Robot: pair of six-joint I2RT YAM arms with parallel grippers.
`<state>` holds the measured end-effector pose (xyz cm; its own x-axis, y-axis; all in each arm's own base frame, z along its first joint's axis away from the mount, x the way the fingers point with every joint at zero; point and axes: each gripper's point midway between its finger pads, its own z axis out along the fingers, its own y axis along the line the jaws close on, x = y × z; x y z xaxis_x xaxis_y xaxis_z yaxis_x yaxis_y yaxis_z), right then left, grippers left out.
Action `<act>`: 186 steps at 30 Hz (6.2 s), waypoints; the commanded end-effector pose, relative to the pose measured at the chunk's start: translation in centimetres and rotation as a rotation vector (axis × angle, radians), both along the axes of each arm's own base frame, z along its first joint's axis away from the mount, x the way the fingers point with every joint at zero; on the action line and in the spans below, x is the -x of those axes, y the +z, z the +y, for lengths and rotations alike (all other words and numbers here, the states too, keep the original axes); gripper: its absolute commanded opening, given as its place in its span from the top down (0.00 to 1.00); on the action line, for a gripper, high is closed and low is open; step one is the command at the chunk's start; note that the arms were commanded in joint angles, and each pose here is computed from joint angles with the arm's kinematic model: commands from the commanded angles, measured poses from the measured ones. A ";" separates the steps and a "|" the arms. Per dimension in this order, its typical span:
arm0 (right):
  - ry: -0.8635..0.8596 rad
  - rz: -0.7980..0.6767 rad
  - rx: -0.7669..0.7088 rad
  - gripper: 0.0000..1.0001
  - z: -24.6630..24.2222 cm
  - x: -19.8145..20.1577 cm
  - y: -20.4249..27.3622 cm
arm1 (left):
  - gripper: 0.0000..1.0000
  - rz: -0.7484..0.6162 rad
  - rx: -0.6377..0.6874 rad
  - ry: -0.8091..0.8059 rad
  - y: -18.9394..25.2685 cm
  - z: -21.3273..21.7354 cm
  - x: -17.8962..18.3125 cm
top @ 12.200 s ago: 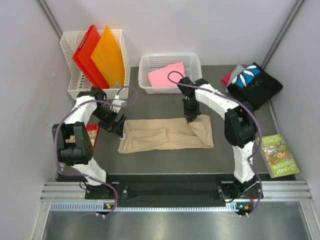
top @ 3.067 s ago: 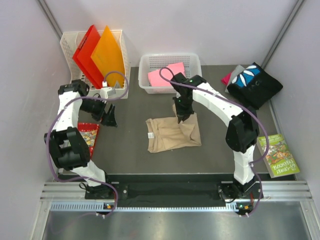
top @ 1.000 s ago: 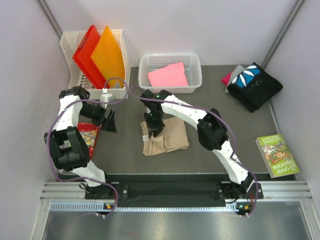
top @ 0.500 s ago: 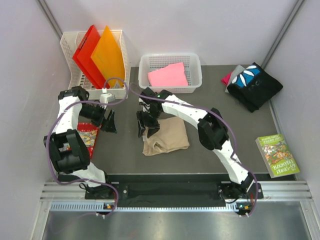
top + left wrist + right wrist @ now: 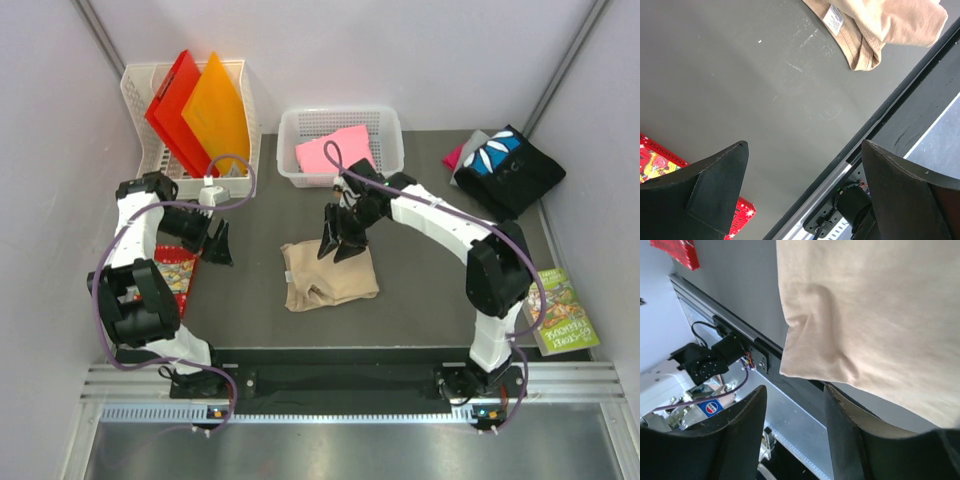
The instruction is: Fold and stack the t-shirts
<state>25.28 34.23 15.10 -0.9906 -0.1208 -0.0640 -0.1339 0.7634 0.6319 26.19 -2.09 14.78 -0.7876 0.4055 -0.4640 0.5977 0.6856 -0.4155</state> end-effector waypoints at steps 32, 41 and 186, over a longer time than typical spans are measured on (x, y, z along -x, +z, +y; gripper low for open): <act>0.150 0.282 -0.059 0.61 8.2 9.4 -9.3 | 0.01 0.057 -0.008 0.012 1.7 0.0 2.0; 0.181 0.258 -0.108 0.62 8.4 8.1 -6.5 | 0.01 0.053 -0.042 0.019 2.7 0.5 2.3; -0.073 0.184 -0.078 0.74 -4.7 -2.8 -8.2 | 0.01 0.014 -0.152 0.069 -6.7 -10.9 -13.4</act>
